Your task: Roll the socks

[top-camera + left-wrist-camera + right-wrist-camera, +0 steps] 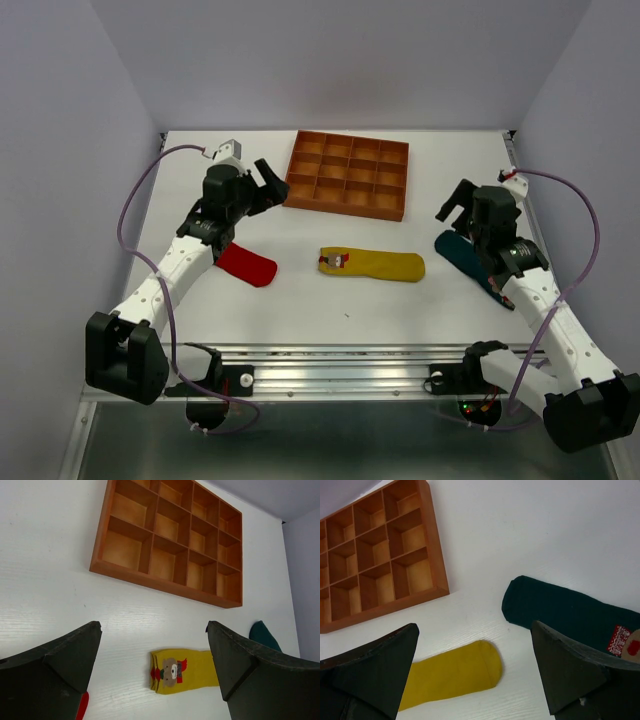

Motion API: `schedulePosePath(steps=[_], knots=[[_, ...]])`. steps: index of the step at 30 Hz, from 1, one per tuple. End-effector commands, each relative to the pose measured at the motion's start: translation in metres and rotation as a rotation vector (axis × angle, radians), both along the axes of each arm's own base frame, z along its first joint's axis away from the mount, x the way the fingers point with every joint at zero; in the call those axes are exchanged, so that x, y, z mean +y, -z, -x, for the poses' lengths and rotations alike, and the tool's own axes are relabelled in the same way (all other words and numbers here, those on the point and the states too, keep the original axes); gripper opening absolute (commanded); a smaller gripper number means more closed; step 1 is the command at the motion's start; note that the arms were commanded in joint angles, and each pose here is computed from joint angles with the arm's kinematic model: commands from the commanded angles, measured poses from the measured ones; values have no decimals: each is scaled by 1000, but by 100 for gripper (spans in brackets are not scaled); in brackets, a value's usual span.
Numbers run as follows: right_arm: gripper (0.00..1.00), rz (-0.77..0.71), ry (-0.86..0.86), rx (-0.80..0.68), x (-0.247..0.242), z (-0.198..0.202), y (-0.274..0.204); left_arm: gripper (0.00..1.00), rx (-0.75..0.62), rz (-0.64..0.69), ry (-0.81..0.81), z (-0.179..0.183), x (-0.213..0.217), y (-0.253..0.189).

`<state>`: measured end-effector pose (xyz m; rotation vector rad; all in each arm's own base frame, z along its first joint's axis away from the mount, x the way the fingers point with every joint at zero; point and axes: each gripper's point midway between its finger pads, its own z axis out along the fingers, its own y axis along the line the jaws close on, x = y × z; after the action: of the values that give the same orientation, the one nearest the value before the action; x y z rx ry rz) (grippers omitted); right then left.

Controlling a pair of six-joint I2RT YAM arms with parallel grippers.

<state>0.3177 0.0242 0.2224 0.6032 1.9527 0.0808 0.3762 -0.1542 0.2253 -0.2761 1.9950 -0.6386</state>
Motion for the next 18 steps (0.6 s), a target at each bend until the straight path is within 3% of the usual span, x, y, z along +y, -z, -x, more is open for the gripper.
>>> schedulePosePath(steps=[1,9,13,18], knots=[[100,-15,-48,-33,8,-3,-3,99,10,7,44,7,-8,4],[100,-79,-263,25,47,-3,22,99,128,10,86,26,-18,45],[100,-135,-538,113,108,9,45,99,211,-16,127,44,-36,81],[100,-39,-556,211,138,6,80,99,292,-36,199,55,-62,111]])
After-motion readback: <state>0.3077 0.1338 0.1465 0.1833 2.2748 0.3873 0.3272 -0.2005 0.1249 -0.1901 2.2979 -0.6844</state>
